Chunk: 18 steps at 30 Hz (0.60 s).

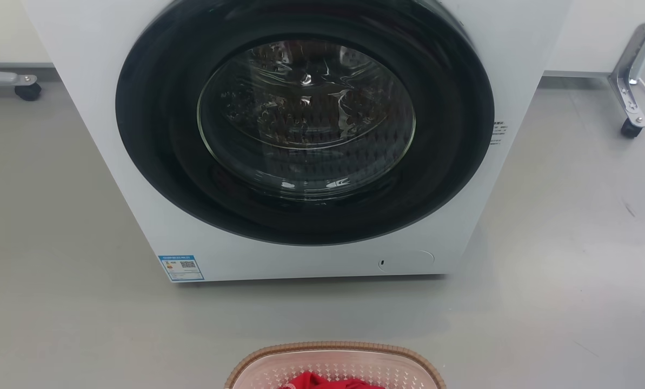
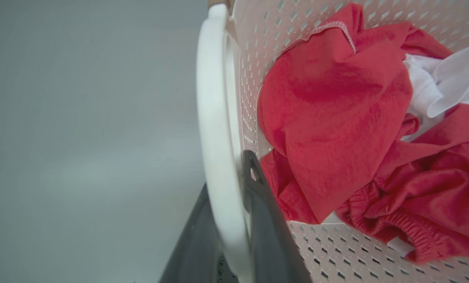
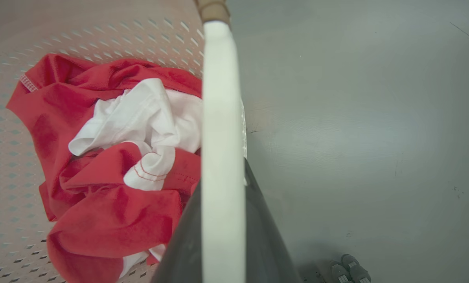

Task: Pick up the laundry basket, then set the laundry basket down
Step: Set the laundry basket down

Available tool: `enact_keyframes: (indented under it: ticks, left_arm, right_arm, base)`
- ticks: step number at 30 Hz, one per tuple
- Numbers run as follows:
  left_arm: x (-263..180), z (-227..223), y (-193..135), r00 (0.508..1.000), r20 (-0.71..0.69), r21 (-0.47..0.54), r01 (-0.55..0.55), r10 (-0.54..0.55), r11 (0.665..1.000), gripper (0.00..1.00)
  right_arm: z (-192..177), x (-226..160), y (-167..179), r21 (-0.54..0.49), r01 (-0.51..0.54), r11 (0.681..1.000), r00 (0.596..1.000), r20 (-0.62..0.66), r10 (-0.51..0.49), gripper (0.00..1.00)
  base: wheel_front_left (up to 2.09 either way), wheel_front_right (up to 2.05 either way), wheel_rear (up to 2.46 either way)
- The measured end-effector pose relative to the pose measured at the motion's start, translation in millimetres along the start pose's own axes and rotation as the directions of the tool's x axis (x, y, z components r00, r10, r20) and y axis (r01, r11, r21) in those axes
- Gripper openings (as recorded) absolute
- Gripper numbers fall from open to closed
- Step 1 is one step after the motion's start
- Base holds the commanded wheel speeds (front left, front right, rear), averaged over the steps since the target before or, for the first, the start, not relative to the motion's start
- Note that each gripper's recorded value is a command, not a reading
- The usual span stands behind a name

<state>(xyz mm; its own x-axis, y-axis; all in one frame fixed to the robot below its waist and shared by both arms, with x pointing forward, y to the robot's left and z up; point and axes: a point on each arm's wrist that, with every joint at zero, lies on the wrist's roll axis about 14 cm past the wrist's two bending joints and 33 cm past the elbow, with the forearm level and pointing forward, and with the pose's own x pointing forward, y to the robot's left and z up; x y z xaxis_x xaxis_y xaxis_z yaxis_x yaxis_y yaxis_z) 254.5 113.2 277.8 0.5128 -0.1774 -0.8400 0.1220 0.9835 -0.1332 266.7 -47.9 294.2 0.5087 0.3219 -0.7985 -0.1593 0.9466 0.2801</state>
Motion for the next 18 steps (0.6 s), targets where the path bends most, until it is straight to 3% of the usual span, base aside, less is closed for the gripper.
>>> enact_keyframes:
  ticks: [18]
  left_arm:
    - [11.3,15.2,3.6,1.0,0.0,0.0,-0.005,0.005,1.0,0.0]
  right_arm:
    - [18.2,12.9,-1.8,-0.006,-0.005,1.0,1.0,0.007,0.005,0.0]
  base:
    - [0.0,0.0,0.0]
